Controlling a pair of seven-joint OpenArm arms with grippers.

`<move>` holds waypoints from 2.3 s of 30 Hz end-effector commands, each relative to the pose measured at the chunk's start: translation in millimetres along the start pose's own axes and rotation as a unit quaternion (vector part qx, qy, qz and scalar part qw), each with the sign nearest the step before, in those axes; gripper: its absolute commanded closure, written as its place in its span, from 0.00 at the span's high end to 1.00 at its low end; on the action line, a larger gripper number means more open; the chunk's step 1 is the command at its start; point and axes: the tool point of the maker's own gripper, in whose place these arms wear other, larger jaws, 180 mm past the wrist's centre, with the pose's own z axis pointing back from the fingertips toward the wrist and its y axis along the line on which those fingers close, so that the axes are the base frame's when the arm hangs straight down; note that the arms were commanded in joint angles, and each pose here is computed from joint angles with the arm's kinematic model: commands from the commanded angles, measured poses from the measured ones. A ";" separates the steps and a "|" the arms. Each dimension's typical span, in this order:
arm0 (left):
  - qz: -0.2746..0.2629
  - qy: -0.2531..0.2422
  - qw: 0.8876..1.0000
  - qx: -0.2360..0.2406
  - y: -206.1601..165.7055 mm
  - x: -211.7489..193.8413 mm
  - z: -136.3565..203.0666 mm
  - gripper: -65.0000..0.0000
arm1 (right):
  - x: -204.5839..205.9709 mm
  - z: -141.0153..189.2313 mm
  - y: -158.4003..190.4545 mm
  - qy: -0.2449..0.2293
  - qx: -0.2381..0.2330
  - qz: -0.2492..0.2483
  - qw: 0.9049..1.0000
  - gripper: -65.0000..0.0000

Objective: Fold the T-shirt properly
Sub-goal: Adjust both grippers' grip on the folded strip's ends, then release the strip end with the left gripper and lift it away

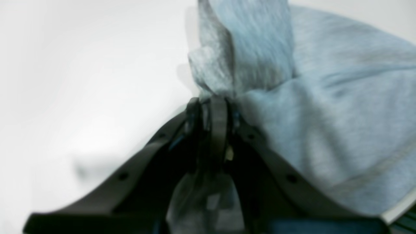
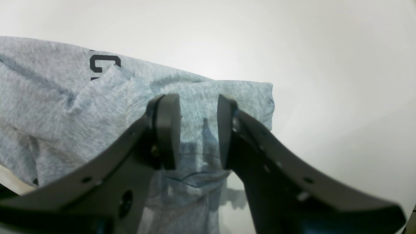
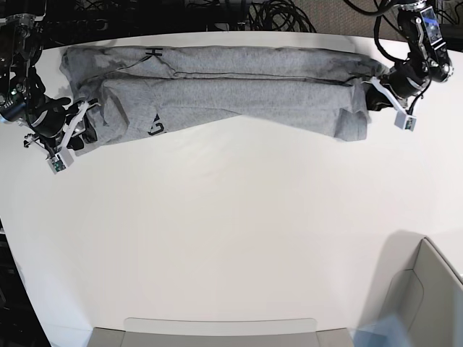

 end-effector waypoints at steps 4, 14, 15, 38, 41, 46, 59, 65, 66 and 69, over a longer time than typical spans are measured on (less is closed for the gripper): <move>0.035 -0.011 0.997 0.064 43.3 -0.2 26.4 0.00 | 12.7 6.6 -7.2 -0.020 -0.010 0.009 1.000 0.31; 0.071 -0.030 0.992 0.096 70.0 26.4 45.0 0.00 | 13.3 6.1 -5.4 -0.023 -0.007 0.008 1.000 0.31; 0.068 -0.034 0.992 0.097 69.6 29.8 46.2 0.00 | 12.7 6.0 -5.2 -0.022 -0.007 0.008 1.000 0.31; -0.025 -0.135 0.989 0.049 -21.0 88.5 87.4 0.29 | 5.8 3.1 1.8 -0.014 0.001 0.003 1.000 0.31; -0.025 -0.135 0.989 0.045 -23.6 87.2 86.0 0.29 | 5.2 3.1 2.0 -0.014 0.002 0.003 1.000 0.31; -0.022 -0.164 0.986 -0.006 -45.6 90.9 83.1 0.29 | 4.4 3.0 2.3 -0.012 0.002 0.003 1.000 0.31; -0.014 -0.174 0.984 -0.032 -55.7 92.7 82.9 0.41 | -2.1 1.9 7.3 -0.007 0.007 -0.002 1.000 0.31; -0.021 -0.132 0.991 0.004 -41.0 73.2 76.9 0.41 | -7.6 0.4 10.8 -0.004 0.010 -0.010 1.000 0.31; -0.025 -0.110 0.994 0.006 -41.1 63.7 69.2 0.41 | -7.6 0.4 10.8 -0.004 0.010 -0.010 1.000 0.31; -0.021 -0.055 0.998 0.014 -34.6 36.1 48.2 0.41 | -8.0 0.0 11.0 -0.004 0.010 -0.011 1.000 0.31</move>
